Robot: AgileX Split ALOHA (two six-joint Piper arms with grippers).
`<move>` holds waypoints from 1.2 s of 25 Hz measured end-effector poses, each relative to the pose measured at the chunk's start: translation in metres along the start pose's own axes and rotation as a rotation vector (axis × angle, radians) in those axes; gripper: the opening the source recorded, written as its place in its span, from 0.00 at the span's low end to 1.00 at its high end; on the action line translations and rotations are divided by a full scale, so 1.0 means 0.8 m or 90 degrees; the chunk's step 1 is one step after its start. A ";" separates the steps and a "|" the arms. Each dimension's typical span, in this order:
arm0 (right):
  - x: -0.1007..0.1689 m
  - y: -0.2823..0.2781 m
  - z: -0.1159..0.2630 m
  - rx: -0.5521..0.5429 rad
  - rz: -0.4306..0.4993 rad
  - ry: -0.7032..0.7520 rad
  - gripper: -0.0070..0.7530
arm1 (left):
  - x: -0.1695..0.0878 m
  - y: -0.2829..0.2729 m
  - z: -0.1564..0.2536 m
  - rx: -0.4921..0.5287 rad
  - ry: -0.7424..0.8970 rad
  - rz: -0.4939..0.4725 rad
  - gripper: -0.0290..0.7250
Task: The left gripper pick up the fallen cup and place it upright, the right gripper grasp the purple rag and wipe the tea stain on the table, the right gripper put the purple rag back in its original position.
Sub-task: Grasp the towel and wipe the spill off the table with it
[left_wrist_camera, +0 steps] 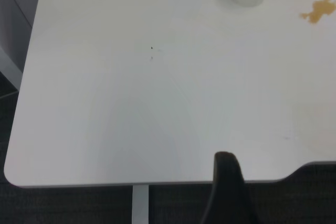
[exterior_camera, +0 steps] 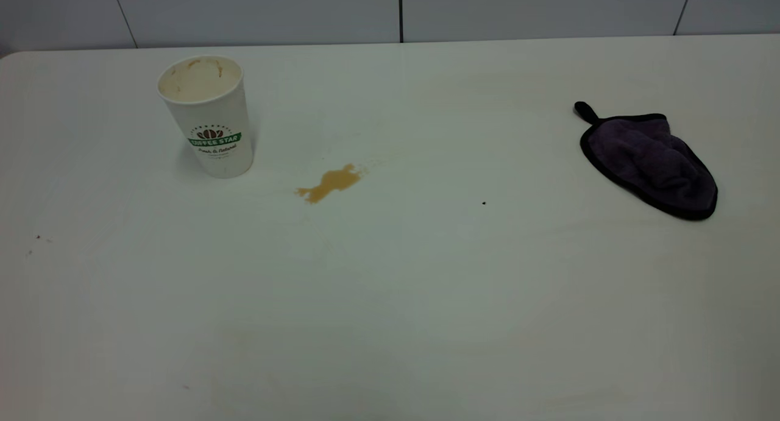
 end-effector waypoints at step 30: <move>0.004 0.013 -0.017 0.075 0.013 0.054 0.42 | 0.001 0.000 0.000 0.000 -0.001 -0.002 0.76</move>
Point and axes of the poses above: a point on each arm's last joint axis where the gripper is mounted, y pointing out along that axis toward the gripper, x along the wrist's bending axis when the last joint is at zero, z = x × y, the point moved 9 cm from there along y, pointing out along that axis toward the gripper, and after that the axes turned 14 degrees about y, right-handed, at the moved point
